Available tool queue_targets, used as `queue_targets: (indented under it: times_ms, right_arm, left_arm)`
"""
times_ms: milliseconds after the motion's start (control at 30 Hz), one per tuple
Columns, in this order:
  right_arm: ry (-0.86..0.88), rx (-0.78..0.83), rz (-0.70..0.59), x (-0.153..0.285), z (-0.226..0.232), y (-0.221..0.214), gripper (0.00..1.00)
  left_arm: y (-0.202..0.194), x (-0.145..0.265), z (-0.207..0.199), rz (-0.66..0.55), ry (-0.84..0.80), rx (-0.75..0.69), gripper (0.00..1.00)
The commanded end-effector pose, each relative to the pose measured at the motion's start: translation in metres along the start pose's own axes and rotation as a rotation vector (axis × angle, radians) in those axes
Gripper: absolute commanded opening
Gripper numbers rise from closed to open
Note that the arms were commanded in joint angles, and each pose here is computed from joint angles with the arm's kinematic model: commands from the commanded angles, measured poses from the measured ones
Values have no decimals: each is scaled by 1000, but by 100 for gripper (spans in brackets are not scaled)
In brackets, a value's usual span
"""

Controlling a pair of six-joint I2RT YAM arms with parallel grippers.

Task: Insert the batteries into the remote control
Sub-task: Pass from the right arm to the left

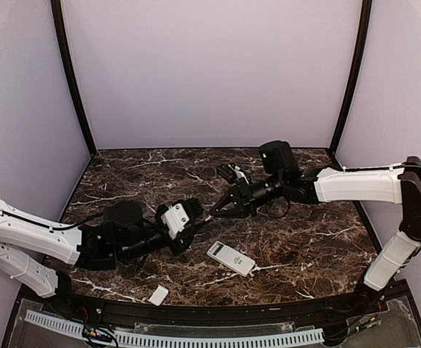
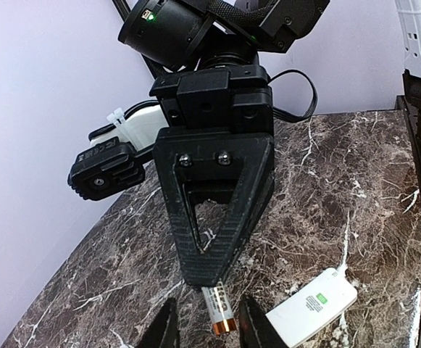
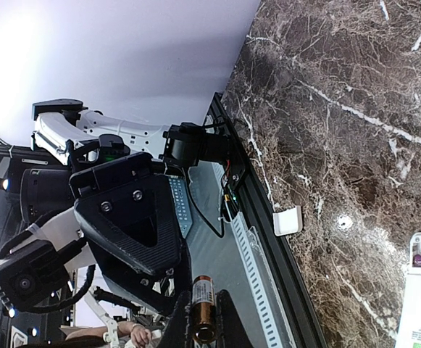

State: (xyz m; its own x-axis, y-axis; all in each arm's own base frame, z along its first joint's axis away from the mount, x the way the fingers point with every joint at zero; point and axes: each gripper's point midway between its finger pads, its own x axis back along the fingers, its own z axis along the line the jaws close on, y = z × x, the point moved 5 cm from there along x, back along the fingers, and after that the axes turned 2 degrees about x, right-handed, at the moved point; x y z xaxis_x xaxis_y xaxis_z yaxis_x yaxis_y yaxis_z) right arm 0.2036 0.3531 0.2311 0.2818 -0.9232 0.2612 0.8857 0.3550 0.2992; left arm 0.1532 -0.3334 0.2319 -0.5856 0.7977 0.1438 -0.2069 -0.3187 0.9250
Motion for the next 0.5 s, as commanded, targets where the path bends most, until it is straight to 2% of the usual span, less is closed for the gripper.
queue_targets:
  times_ms: [0,467]
  right_arm:
    - [21,56,-28,5,14,6,0]
    - [23,66,-27,5,15,9,0]
  left_arm:
    - [0,3,1,8,7,22,27]
    - [-7,-3,-3,51,-8,32,27]
